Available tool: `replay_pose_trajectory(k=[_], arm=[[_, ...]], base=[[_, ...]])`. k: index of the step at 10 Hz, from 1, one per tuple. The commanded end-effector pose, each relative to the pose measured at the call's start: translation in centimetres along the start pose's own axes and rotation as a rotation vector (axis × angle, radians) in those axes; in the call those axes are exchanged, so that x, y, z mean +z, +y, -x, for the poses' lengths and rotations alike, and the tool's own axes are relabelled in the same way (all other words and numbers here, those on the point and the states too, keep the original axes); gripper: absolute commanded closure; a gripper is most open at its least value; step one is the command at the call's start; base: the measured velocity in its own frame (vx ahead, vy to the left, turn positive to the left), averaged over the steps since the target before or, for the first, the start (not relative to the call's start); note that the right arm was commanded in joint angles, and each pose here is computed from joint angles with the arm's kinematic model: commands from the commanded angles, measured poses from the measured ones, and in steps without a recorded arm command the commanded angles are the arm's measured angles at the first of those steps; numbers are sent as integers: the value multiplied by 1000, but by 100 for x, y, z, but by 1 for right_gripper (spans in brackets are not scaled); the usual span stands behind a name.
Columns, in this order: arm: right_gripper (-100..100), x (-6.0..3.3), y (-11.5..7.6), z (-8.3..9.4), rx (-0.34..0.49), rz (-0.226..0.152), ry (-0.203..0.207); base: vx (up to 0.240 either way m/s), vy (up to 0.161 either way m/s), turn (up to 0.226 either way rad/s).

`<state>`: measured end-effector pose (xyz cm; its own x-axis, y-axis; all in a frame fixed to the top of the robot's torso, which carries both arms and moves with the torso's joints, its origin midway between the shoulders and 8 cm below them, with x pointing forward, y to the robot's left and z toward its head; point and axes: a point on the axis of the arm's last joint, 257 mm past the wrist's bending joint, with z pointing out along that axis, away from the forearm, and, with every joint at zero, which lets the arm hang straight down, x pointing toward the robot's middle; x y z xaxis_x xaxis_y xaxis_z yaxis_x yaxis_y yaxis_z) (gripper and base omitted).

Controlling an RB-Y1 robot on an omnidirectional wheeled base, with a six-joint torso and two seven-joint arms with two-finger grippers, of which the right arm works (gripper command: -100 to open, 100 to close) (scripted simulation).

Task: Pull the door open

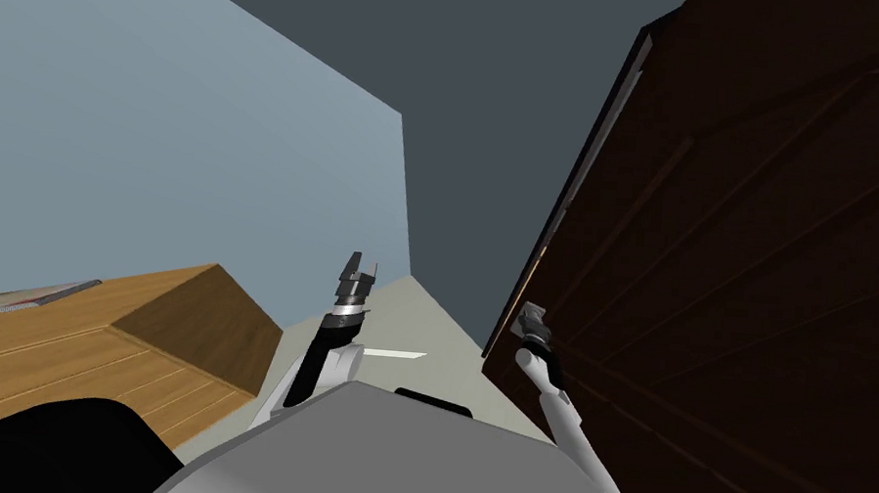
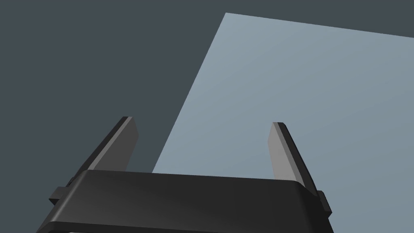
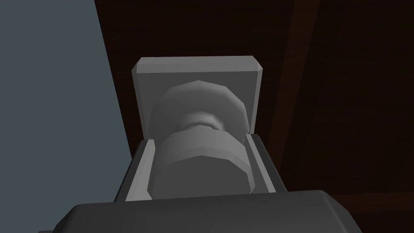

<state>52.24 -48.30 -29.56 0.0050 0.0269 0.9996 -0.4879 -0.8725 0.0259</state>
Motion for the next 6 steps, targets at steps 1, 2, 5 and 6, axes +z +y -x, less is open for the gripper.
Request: replay_pose_trajectory(k=[1,2,5,6], arm=[[100,6,-73,31,8,-19,-7],[100,17,-103,24,12,-31,-7],[100,42,-177,8,22,-60,-7],[100,47,-191,5,23,-65,-7]], base=[[-255,-40,138],[-263,-46,208],[-269,-39,161],[-281,-8,129]])
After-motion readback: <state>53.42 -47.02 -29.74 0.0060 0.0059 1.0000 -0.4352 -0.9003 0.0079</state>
